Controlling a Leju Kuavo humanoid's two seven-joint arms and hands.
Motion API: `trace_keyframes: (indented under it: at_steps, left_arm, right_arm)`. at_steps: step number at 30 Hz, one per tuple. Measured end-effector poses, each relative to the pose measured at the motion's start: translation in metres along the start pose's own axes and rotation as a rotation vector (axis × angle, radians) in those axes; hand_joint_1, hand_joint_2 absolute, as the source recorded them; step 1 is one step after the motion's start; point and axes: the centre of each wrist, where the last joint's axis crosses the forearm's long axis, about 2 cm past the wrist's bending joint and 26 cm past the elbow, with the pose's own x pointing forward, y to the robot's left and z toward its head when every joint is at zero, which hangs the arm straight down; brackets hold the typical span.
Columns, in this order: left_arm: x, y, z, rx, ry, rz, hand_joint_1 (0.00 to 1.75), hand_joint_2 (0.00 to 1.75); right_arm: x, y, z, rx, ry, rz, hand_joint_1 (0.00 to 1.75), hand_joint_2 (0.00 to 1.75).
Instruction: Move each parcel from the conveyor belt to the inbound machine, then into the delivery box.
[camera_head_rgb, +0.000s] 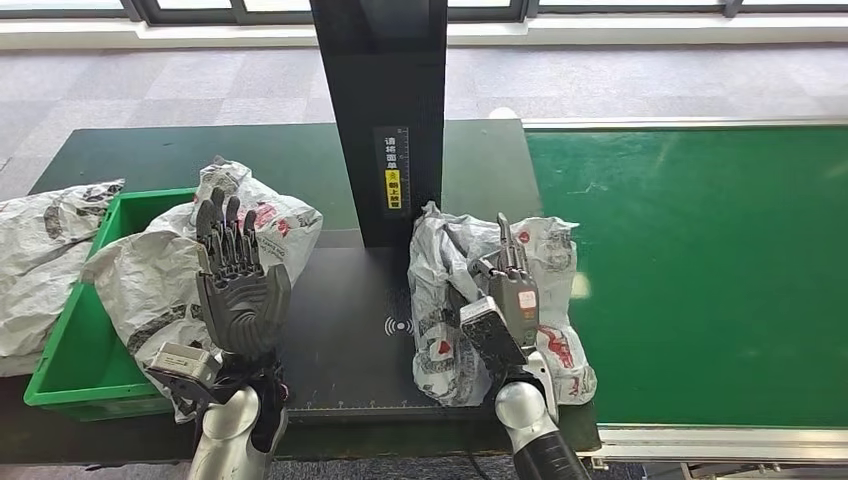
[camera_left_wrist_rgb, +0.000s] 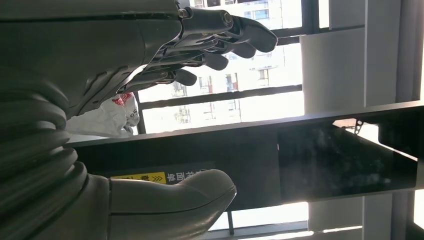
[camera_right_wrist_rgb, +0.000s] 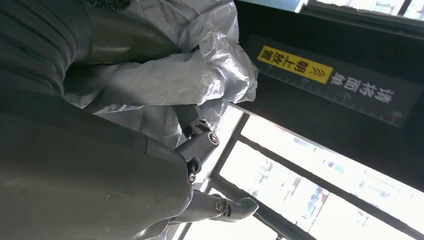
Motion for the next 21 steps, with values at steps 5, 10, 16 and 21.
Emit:
trace_keyframes:
  at_steps: [5,10,16,21]
  left_arm:
    - [0.0000,0.0002,0.0002,0.006,0.000,-0.005,0.00,1.75]
    - [0.0000,0.0002,0.0004,0.006,0.001,-0.004,0.00,1.75]
    - [0.0000,0.0002,0.0004,0.006,0.001,-0.004,0.00,1.75]
    - [0.0000,0.0002,0.0004,0.007,0.001,-0.004,0.00,1.75]
  right_arm:
    - [-0.0072,-0.0001,0.0019,0.022,0.053,-0.005,0.00,0.00]
    - [-0.0104,-0.0003,0.0016,0.010,0.061,-0.015,0.00,0.00]
    - [-0.0080,-0.0004,0.0003,-0.020,0.042,-0.081,0.00,0.00]
    - [-0.0036,-0.0023,-0.0010,-0.048,0.033,-0.135,0.00,0.00]
